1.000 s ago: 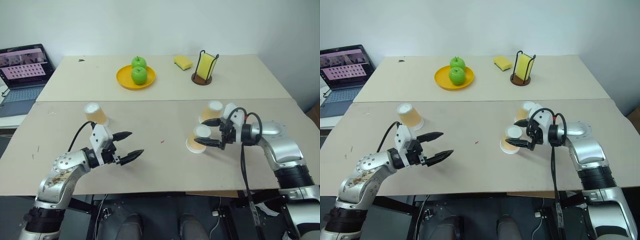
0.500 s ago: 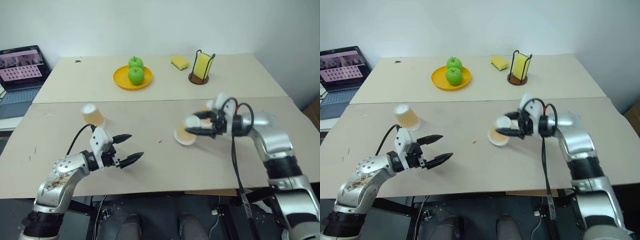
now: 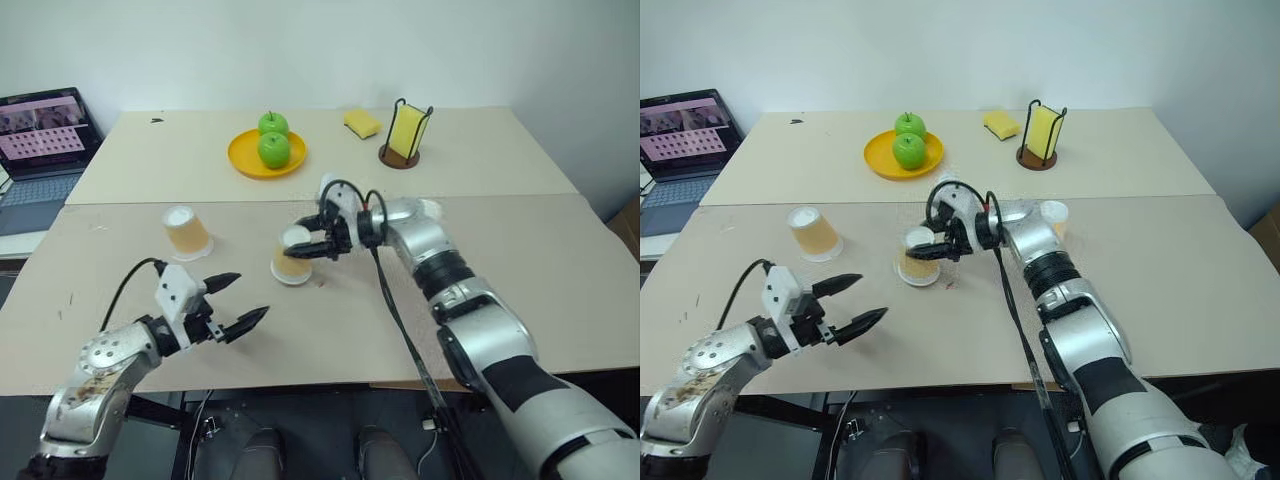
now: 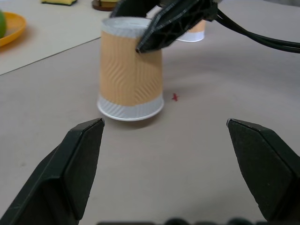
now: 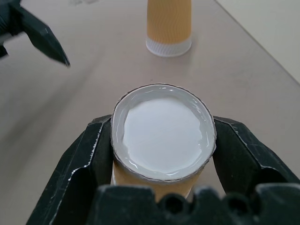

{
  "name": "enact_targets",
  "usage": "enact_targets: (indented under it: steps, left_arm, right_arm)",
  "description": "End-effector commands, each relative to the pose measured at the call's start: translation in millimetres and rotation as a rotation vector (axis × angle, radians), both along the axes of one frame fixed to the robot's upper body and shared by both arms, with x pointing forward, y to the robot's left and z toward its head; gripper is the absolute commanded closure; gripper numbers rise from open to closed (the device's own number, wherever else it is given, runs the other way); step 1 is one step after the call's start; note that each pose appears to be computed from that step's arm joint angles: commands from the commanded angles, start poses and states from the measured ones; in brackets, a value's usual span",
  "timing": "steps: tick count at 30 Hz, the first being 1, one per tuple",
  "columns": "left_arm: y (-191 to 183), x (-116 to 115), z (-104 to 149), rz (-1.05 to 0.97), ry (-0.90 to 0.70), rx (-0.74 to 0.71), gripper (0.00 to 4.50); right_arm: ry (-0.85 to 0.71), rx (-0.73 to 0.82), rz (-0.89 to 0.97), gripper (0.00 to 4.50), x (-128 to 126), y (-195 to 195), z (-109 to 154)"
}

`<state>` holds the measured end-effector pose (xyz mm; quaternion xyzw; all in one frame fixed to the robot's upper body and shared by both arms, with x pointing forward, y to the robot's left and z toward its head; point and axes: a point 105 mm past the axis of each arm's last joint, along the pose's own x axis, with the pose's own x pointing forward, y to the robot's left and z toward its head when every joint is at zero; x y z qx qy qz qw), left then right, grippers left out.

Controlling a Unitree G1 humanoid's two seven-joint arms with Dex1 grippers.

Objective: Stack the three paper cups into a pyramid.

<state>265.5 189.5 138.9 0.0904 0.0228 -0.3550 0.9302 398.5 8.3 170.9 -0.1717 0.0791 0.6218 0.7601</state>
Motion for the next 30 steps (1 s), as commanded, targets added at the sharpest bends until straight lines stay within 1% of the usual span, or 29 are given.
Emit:
enact_targets:
  steps: [1, 6, 11, 12, 13, 14, 15, 18, 21, 24, 27, 29, 30]
  left_arm:
    - [7.0, -7.9, 14.2, 0.044, -0.065, 0.022, 0.0]
    - [6.5, -14.7, 10.5, 0.063, -0.054, 0.017, 0.0]
    - [6.2, -14.3, 10.3, 0.071, -0.055, 0.018, 0.0]
    - [6.1, -14.0, 10.3, 0.071, -0.056, 0.017, 0.0]
    - [5.8, -13.3, 10.5, 0.071, -0.057, 0.017, 0.0]
    - [5.3, -12.4, 10.4, 0.069, -0.057, 0.016, 0.0]
    - [4.4, -11.6, 10.3, 0.065, -0.057, 0.016, 0.0]
    - [2.5, -10.6, 10.0, 0.057, -0.056, 0.014, 0.0]
    - [-0.4, -9.1, 9.4, 0.041, -0.055, 0.014, 0.0]
    - [-4.1, -10.5, 9.4, 0.018, -0.055, 0.014, 0.0]
    - [-14.7, -16.6, 8.3, -0.052, -0.04, 0.012, 0.0]
    - [-16.4, -18.8, 8.2, -0.068, -0.036, 0.01, 0.0]
    - [-16.6, -19.5, 8.4, -0.077, -0.035, 0.015, 0.0]
  right_arm:
    - [-0.071, -0.012, 0.008, 1.75, 4.0, 6.6, 10.3]
    - [-0.08, -0.029, 0.008, 1.75, 5.1, 10.0, 5.2]
    - [-0.09, -0.016, -0.006, 1.75, 7.2, 10.7, 7.6]
    - [-0.092, -0.014, -0.011, 0.73, 7.8, 10.4, 7.9]
    - [-0.091, -0.014, -0.01, 0.55, 7.9, 9.4, 8.1]
    - [-0.097, -0.012, -0.012, 0.2, 8.6, 7.8, 9.8]
    - [-0.103, -0.008, -0.009, 0.02, 8.9, 5.5, 12.4]
    - [-0.118, 0.012, -0.004, 0.02, 9.3, 0.3, 20.3]
    - [-0.144, 0.055, -0.003, 0.02, 8.1, -18.5, 37.9]
    - [-0.158, 0.089, -0.024, 0.02, 2.5, -36.4, 49.1]
    - [-0.145, 0.166, -0.168, 0.02, -7.4, -83.0, 60.4]
    - [-0.132, 0.178, -0.241, 0.02, -13.4, -98.7, 59.8]
    - [-0.124, 0.18, -0.3, 0.02, -16.5, -109.9, 55.1]
